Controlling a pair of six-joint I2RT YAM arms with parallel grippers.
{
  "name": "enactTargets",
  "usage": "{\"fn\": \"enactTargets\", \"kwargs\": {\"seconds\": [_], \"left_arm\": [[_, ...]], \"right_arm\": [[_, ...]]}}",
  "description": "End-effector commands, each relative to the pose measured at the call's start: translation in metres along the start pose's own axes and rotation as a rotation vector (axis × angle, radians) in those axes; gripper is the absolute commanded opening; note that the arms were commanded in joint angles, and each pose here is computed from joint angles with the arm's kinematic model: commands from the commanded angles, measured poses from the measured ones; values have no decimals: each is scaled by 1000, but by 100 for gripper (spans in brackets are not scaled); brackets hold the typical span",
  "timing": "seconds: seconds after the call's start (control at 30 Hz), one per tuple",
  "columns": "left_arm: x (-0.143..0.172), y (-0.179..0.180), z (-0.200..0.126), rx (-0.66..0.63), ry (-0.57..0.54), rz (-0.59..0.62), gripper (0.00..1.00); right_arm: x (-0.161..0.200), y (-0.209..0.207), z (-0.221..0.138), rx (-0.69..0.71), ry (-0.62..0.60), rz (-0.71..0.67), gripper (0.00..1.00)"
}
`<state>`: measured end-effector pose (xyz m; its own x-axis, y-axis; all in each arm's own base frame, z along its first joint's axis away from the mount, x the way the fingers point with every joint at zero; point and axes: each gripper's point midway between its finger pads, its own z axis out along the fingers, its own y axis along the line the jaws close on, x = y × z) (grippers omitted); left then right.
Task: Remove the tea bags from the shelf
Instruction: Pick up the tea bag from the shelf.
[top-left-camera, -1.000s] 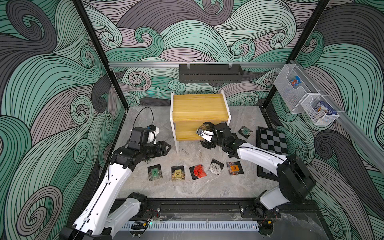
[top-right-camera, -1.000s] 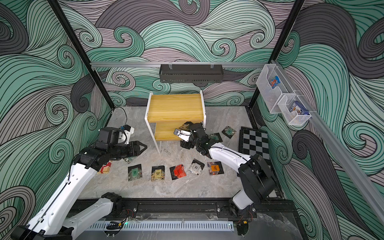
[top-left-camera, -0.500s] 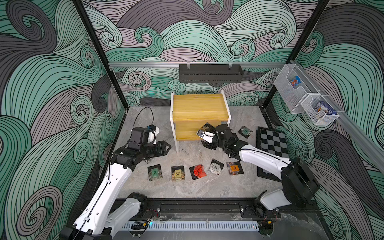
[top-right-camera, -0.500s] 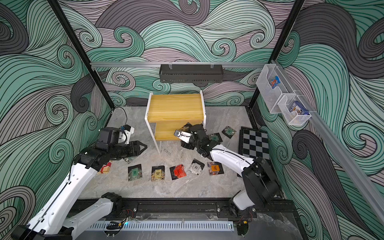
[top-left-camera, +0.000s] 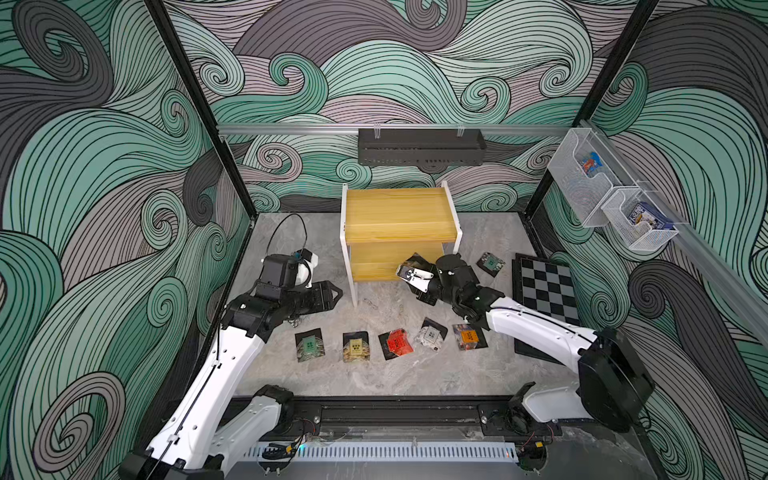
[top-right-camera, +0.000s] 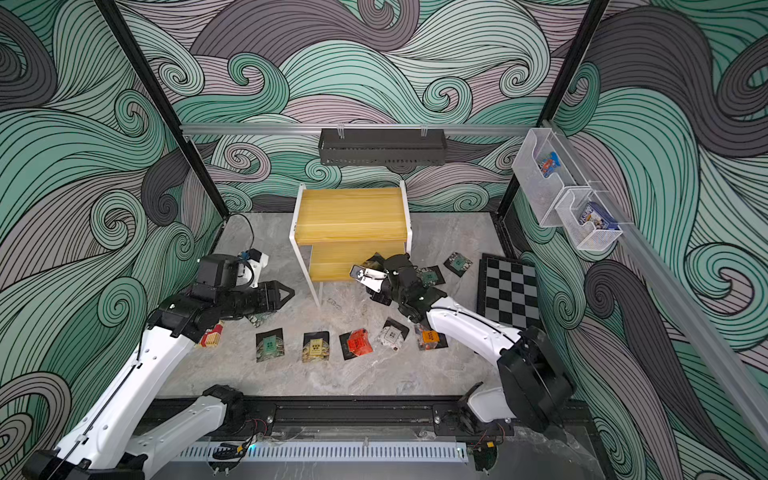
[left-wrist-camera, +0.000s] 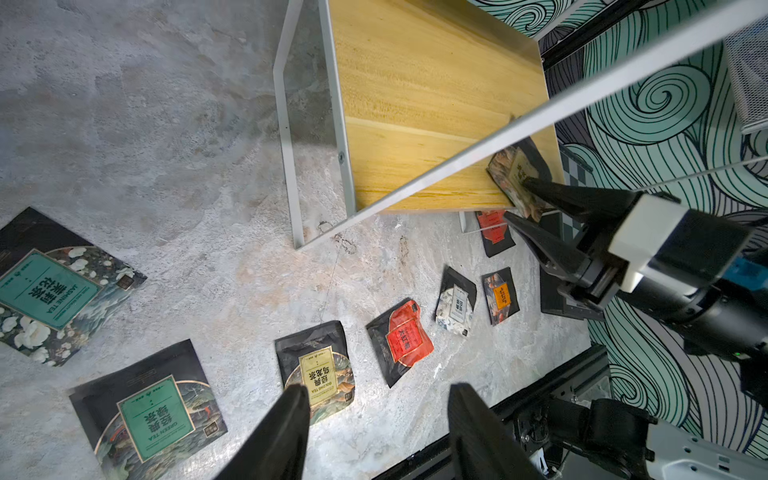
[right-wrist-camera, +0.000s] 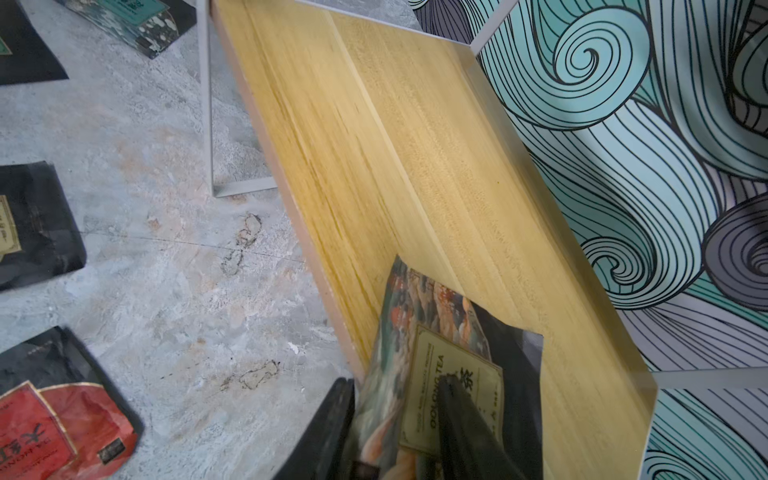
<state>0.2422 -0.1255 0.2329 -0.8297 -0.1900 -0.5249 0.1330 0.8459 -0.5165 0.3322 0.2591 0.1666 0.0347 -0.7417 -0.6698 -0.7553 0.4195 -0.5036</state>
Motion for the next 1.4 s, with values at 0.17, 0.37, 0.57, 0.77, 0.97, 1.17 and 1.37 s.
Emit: {"fn": "enactTargets", "kwargs": {"seconds": [0.17,0.37,0.57,0.77,0.97,1.17,1.37], "left_arm": [[-6,-3,-3,10,-27,-1,57],[-9,-7,-5,25,-36,-7,57],[-16,-15,-11,47,-61,9,57],[-24,-37,-23,127,-120,69,60],[-30,-71,-46,279,-214,162,67],[-27,-98,-60,418,-216,219,70],[-21,-119,-67,544,-178,262,72]], "right_arm": [[1,12,-12,-25,17,7,21],[-6,15,-24,-13,9,-9,14],[-23,14,-47,5,-38,-13,9],[-45,20,-79,-41,-111,43,7],[-72,28,-117,-134,-226,147,7],[-105,40,-149,-300,-345,260,7],[-141,50,-174,-510,-432,413,6]]}}
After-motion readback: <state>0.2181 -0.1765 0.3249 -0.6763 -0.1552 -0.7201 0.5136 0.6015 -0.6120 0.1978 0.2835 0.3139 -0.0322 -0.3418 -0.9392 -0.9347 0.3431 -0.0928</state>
